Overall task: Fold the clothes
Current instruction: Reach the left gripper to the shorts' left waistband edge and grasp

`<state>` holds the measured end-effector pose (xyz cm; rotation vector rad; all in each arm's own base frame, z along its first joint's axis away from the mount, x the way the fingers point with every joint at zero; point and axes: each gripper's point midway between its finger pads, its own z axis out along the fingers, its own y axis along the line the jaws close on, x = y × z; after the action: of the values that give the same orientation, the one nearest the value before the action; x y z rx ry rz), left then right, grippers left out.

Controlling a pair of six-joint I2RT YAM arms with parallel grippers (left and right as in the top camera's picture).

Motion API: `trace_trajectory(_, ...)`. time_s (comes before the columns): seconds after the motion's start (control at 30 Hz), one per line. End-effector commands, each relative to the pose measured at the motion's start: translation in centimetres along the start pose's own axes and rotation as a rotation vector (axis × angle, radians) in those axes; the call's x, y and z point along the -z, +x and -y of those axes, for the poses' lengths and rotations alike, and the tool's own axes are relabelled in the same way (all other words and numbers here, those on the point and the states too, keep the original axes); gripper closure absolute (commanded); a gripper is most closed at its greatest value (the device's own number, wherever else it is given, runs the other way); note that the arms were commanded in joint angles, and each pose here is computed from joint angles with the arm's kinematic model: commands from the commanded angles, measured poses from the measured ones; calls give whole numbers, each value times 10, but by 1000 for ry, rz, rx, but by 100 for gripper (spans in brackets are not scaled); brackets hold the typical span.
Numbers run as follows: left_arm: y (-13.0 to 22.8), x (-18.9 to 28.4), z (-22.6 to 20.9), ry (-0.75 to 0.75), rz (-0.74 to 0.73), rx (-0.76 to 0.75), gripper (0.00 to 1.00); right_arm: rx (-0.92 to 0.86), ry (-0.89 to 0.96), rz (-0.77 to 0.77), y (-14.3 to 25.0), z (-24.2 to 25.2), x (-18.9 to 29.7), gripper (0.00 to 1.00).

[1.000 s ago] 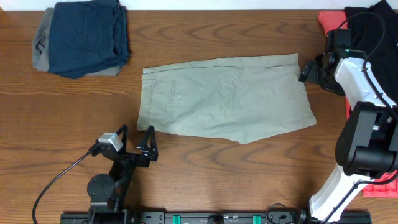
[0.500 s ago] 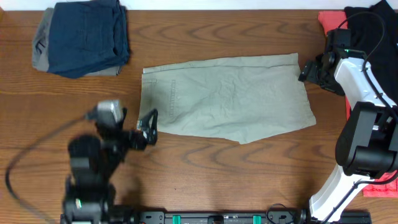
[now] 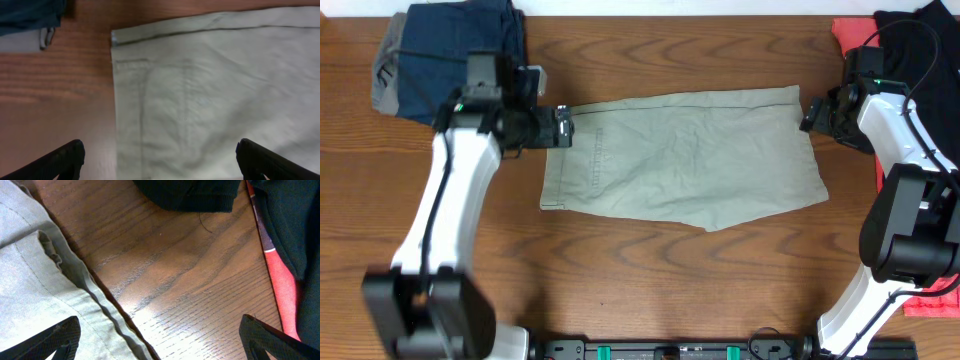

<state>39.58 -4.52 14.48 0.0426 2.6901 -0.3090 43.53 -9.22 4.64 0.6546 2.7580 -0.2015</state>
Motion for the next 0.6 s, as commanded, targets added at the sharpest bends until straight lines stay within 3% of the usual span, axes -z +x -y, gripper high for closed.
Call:
trace_trajectory(0.0,0,-26,-20,-52,-50,-7,2,-10,-12,29,-5,-3,12,1)
trace_trajectory(0.1,8,-49,-31,-36,-102,35,2,-10,-12,29,-5,-3,12,1)
trace_trajectory(0.3,20,-71,-33,152,-161,145,2,-10,-12,29,-5,-3,12,1)
trace_trajectory(0.57,48,-104,-46,169,-276,212,2,-10,-12,29,-5,-3,12,1)
